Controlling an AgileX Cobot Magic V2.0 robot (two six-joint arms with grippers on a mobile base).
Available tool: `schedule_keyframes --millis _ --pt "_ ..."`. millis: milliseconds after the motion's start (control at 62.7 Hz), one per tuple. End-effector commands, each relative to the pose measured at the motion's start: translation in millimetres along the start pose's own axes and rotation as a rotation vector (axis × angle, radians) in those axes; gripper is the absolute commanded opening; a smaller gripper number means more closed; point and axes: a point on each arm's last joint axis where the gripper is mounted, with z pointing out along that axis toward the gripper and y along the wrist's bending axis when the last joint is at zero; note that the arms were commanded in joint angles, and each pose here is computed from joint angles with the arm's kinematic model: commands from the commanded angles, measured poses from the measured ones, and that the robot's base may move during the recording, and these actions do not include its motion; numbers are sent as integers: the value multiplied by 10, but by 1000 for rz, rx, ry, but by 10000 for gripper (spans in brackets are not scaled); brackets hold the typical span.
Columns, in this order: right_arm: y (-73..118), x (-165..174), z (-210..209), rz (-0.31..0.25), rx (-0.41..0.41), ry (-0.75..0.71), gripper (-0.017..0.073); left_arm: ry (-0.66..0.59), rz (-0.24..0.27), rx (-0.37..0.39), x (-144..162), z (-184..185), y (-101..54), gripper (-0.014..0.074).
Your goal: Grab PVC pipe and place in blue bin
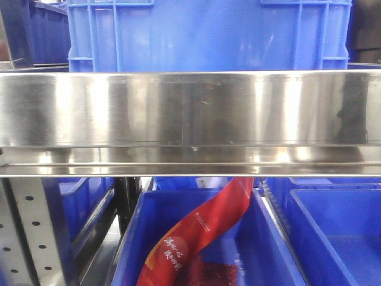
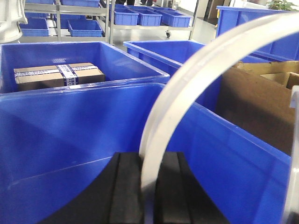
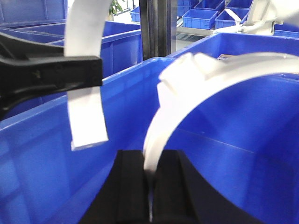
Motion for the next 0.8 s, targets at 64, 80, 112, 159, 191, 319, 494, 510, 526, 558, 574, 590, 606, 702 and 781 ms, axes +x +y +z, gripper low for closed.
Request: schedule_keyframes --millis 64,80,112,159,191,319,494,510,526,558,574,590,606,702,781 --pt "9 -65 -13 -4 -7 -37 -167 -55 -6 10 -101 -36 -26 -111" --pt "9 -65 -13 -4 -7 -37 -167 -55 -6 10 -101 -36 -26 -111" --pt "9 -65 -13 -4 -7 -37 -167 -55 -6 10 -101 -36 -26 -111" --pt "9 -66 -13 -4 -7 -37 -158 -55 -6 10 -101 -36 -26 -111" --pt "9 -66 -13 -4 -7 -37 -146 -54 -6 10 -99 -36 -26 -106" --pt "10 -65 -13 2 -8 -37 11 -52 -6 10 -97 -36 -26 24" --pt "10 -65 -13 2 -8 -37 274 -52 -6 10 -97 -36 -26 330" --pt "10 -65 -13 2 -8 -37 288 -52 -6 10 -97 -36 -26 363" --pt "10 -65 -13 2 -8 -37 302 -52 -6 10 -97 -36 -26 384" --pt "10 -65 -13 2 -8 -37 323 -52 -6 10 -97 -36 -26 428" --pt "10 -65 -13 2 -8 -37 334 -52 -6 10 -97 -36 -26 442" --pt "10 -65 -13 2 -8 -37 339 -52 -6 10 -97 -36 -26 453" --pt "10 -65 -13 2 -8 -37 342 -52 -6 10 -97 -36 -26 462" --pt "9 -62 -13 2 -7 -33 340 -52 -6 10 -97 -36 -26 480" --pt "8 -59 -13 2 -6 -30 340 -52 -6 10 -97 -36 -26 475"
